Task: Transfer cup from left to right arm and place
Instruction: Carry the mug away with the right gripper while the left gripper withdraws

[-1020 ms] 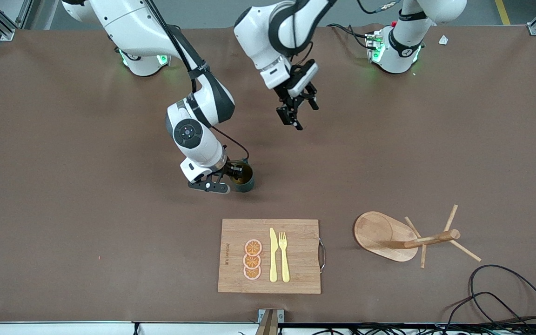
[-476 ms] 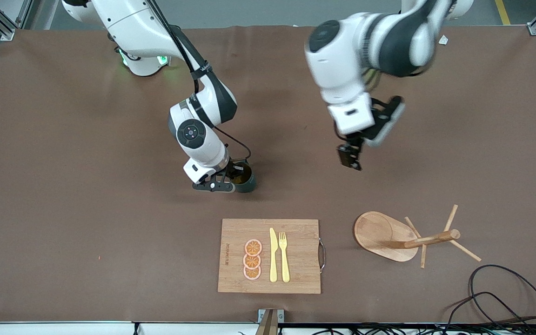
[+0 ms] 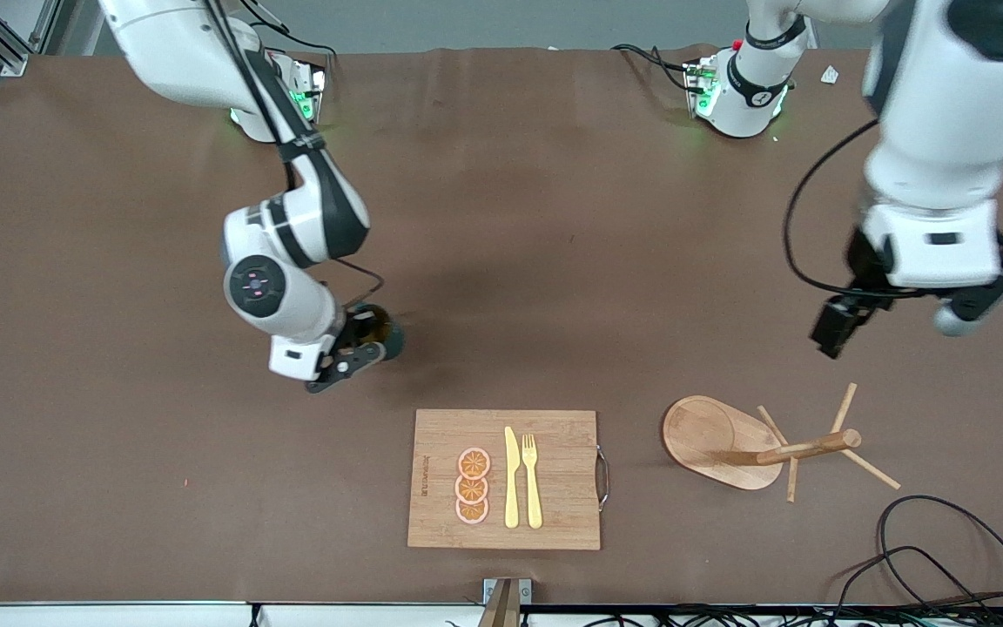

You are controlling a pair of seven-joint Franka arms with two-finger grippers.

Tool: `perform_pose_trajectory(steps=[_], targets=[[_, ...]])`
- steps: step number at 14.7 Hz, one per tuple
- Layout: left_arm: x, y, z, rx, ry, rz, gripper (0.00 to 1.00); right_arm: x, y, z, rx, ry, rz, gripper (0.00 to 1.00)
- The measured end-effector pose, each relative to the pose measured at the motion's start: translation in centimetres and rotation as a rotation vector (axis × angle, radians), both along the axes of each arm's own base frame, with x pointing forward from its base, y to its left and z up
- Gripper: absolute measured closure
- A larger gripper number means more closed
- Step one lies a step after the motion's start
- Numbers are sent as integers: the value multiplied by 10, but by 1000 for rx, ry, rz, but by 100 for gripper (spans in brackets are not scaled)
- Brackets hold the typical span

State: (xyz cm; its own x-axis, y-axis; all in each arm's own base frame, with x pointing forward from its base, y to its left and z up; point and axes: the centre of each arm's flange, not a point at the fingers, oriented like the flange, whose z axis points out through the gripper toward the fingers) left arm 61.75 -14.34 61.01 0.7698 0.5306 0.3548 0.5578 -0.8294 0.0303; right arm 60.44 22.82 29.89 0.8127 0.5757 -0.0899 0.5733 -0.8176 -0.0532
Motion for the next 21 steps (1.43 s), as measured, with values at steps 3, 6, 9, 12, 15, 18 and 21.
perform_pose_trajectory(steps=[3, 6, 9, 12, 15, 18, 21], targets=[[10, 57, 6, 60, 44, -141, 0, 11, -56, 16, -7, 18, 171, 96], [1, 90, 17, 86, 126, -226, 0, 18, -118, 16, 8, 31, 335, 96], [-19, 100, 41, 99, 166, -345, 0, 18, -187, 4, 11, 6, 515, 96], [-44, 119, 56, -34, 234, -406, 0, 3, -240, -20, 22, -33, 701, 96], [-58, 123, 67, -84, 245, -436, 0, -15, -269, -41, 25, -49, 818, 96], [-63, 115, 69, -75, 257, -492, 0, -29, -293, -46, 18, -77, 929, 96], [-66, 102, 66, -73, 270, -522, 0, -46, -312, -57, 15, -83, 959, 96]])
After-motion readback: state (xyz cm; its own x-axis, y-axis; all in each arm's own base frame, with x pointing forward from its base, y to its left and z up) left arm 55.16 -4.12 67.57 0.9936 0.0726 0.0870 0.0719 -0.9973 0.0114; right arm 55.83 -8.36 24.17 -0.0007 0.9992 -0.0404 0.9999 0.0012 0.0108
